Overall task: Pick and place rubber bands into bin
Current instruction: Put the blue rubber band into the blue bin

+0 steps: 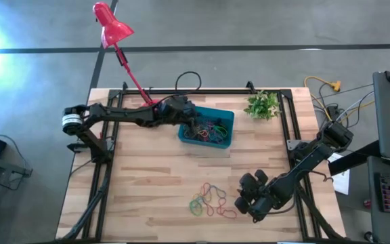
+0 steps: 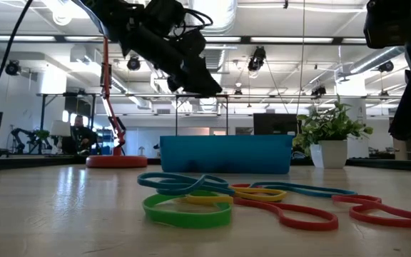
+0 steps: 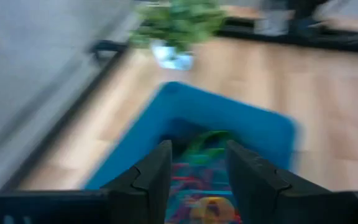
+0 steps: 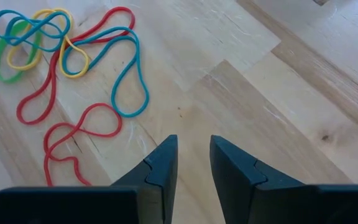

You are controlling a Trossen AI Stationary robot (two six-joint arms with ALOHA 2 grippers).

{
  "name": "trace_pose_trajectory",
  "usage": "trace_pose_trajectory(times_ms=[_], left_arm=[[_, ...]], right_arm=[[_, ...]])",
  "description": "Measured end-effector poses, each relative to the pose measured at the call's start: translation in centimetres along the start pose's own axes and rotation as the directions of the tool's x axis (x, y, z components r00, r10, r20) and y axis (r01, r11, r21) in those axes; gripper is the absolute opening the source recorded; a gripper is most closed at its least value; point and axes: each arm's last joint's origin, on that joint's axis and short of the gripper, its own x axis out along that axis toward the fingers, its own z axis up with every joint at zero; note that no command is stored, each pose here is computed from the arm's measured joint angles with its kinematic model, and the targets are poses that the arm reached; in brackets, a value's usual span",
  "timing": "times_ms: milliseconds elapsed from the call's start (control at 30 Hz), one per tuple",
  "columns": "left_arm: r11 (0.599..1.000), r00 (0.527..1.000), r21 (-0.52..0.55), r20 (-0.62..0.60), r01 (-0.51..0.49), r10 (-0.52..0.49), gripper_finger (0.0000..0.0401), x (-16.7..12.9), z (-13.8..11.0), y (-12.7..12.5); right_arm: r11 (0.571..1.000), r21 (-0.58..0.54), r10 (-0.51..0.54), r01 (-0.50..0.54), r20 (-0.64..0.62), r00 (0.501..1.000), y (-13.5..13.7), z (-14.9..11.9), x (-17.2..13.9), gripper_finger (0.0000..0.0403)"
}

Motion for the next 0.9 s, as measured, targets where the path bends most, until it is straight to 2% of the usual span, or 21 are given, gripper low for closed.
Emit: trace_pose_trajectory(times_ms=[100,200,267,367,567,700,900], left_arm=[[0.978,0.979,-0.045,-0.003,0.204,-0.205,0.0134,-0.1,-0.2,-0.7],[0.913,0.914,-0.063,-0.022,0.404,-0.406,0.0134,-0.2,-0.9,-2.1],[0.872,0.871,-0.063,-0.053,0.485,-0.488,0.0134,-0.4,-1.6,-3.3],[0.845,0.839,-0.063,-0.103,0.531,-0.534,0.0134,-0.6,-2.8,-5.2],[0.799,0.778,-0.105,-0.185,0.592,-0.600,0.0134,-1.4,-5.4,-8.4],[0.777,0.743,-0.149,-0.229,0.612,-0.629,0.0134,-2.2,-6.9,-9.9],[0.760,0.711,-0.208,-0.270,0.616,-0.650,0.0134,-3.2,-8.7,-11.1]], right_arm=[[1.000,0.001,0.002,-0.002,0.000,1.000,0.0,0.0,0.0,0.0084],[1.000,0.000,0.003,-0.003,0.001,1.000,0.0,0.0,0.0,0.0084],[1.000,-0.005,0.005,-0.004,0.016,1.000,0.1,0.0,0.0,0.0084],[1.000,-0.024,0.022,-0.021,0.066,0.998,0.3,0.2,0.0,0.0084],[0.966,-0.213,0.174,-0.143,0.137,0.975,2.0,1.1,0.1,0.0084],[0.948,-0.284,0.197,-0.144,0.167,0.966,2.3,2.6,0.7,0.0084],[0.916,-0.343,0.255,-0.207,0.103,0.961,2.3,5.6,2.2,0.0102]])
